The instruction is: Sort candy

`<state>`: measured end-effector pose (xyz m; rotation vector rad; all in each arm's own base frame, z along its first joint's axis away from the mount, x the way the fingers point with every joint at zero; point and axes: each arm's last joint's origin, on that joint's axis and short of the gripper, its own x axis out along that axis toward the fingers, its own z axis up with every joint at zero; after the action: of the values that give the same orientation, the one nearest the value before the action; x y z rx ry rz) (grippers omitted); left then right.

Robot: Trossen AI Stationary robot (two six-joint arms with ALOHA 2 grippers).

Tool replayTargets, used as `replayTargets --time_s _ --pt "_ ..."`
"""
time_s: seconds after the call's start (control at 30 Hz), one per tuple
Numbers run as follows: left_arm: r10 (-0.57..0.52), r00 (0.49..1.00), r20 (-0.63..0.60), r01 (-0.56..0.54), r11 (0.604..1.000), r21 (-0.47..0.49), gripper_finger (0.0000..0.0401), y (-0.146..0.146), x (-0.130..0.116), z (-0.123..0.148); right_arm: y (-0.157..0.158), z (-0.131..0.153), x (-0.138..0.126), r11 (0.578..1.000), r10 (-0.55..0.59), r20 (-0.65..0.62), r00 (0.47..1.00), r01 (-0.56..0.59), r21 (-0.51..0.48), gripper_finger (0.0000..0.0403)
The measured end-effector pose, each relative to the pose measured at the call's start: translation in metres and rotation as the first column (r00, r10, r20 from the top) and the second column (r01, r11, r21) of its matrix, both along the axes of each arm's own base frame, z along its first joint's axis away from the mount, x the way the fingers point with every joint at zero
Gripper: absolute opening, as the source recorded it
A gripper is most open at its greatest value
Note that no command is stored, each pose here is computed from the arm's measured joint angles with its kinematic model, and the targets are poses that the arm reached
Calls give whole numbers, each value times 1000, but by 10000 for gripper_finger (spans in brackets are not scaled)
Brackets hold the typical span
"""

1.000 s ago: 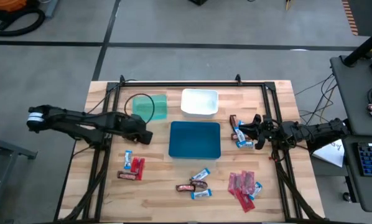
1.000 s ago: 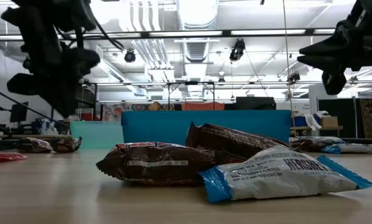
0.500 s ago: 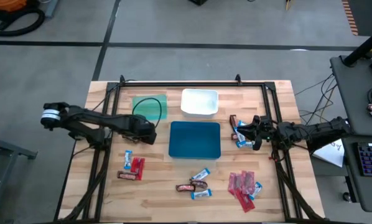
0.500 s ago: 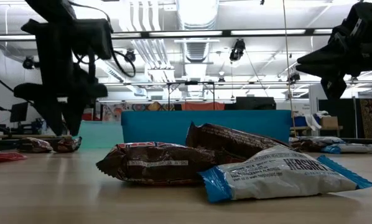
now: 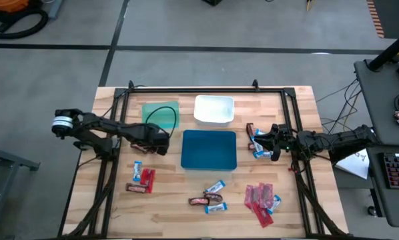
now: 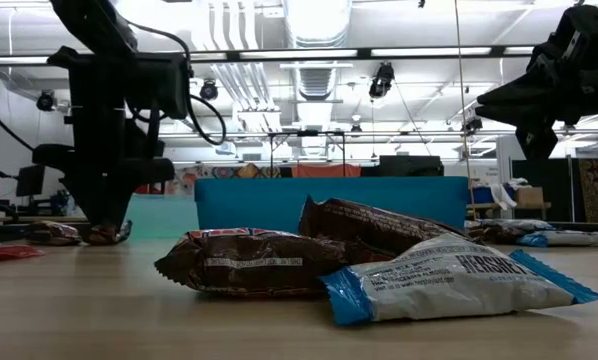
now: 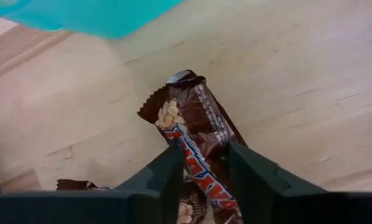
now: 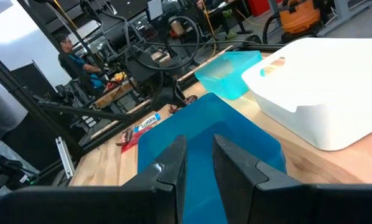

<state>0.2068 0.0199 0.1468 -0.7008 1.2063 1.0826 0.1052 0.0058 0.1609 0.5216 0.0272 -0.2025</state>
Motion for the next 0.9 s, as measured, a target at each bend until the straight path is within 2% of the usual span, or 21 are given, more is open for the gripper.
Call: replayTargets --time_s 0.23,0.37,0.5,0.67,0.8,0.9 --pt "-16 1000 4 16 1000 3 31 0 1 1 0 0 0 1000 0 0 1000 0 0 68" --pt "-60 997 43 60 998 -10 5 0 2 12 0 0 0 1000 0 1 1000 0 0 68" --pt "-120 988 101 122 992 -14 3 -1 4 35 0 0 0 1000 -1 1 1000 1 0 68" --pt "-196 966 170 196 980 15 2 -1 0 79 0 0 0 1000 -4 4 1000 4 10 68" --pt "-263 936 233 237 962 135 2 9 -1 114 0 0 0 1000 -5 7 1000 5 21 68" --pt "-282 931 230 238 950 204 1 26 -4 130 0 0 0 1000 -6 8 1000 6 25 68"
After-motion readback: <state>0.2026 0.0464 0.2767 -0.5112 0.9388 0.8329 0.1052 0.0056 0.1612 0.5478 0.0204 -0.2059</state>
